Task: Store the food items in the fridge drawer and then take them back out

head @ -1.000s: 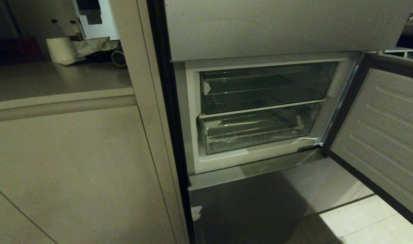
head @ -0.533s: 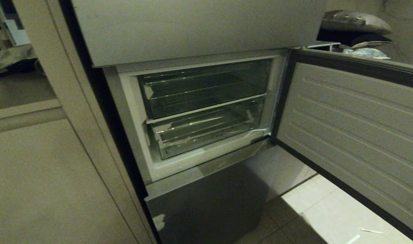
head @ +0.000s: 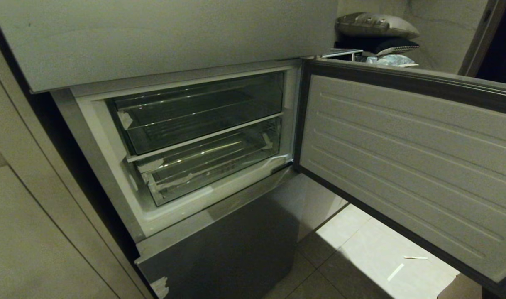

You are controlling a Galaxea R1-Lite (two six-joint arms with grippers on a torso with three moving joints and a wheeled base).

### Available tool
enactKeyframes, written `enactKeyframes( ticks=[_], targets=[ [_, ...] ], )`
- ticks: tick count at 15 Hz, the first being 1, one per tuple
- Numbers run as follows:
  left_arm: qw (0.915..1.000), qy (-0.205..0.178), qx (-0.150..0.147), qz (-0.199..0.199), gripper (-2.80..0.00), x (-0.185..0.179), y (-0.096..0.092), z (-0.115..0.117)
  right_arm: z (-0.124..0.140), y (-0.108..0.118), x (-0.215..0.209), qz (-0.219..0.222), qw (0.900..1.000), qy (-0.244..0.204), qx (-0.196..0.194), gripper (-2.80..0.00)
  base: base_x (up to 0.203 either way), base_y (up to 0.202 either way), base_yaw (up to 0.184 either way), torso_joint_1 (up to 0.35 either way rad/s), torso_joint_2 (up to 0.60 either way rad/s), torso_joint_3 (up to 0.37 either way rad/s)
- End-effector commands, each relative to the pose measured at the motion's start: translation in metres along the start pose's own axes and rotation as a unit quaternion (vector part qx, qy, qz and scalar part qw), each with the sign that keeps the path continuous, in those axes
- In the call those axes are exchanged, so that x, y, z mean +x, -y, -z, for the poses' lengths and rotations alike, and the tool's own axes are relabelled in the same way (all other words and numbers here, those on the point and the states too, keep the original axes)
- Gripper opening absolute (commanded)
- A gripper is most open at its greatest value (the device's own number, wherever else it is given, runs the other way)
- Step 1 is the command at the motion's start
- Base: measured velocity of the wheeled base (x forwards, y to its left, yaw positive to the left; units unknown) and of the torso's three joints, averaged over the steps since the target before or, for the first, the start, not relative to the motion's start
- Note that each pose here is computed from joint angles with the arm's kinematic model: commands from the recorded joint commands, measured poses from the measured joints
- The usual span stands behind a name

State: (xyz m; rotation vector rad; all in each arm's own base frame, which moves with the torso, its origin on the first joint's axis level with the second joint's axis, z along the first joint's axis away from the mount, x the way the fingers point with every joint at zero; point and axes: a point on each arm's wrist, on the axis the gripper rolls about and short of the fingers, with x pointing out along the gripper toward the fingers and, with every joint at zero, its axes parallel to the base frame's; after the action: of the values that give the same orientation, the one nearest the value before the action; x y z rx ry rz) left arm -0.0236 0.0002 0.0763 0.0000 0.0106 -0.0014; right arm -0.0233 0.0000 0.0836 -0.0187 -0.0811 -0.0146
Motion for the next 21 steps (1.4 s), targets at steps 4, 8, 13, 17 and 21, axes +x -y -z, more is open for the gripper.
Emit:
enactKeyframes(
  ticks=[4,8,13,17,21],
  targets=[
    [1.0,-0.001,0.0,0.0,-2.8,0.0001,0.0,0.0,0.0086,-0.0002,0.0018,0.0,1.0,-0.015,-0.001,-2.8,0.0,0.0,0.0,0.0,0.0,0.0],
    [1.0,-0.001,0.0,0.0,-2.8,0.0001,0.0,0.0,0.0086,-0.0002,0.0018,0.0,1.0,-0.015,0.001,-2.8,0.0,0.0,0.0,0.0,0.0,0.0],
    [1.0,-0.001,0.0,0.0,-2.8,0.0001,0.0,0.0,0.0086,-0.0002,0.0018,0.0,1.0,-0.015,0.001,-2.8,-0.068,0.0,0.0,0.004,0.0,0.0],
    [1.0,-0.001,0.0,0.0,-2.8,0.0001,0.0,0.0,0.0085,-0.0002,0.0018,0.0,1.0,-0.015,0.001,-2.8,-0.198,0.0,0.002,-0.002,0.0,0.004],
    [1.0,-0.001,0.0,0.0,-2.8,0.0001,0.0,0.0,0.0085,-0.0002,0.0018,0.0,1.0,-0.015,0.0,-2.8,-0.129,0.0,0.0,-0.001,0.0,0.002]
  ],
)
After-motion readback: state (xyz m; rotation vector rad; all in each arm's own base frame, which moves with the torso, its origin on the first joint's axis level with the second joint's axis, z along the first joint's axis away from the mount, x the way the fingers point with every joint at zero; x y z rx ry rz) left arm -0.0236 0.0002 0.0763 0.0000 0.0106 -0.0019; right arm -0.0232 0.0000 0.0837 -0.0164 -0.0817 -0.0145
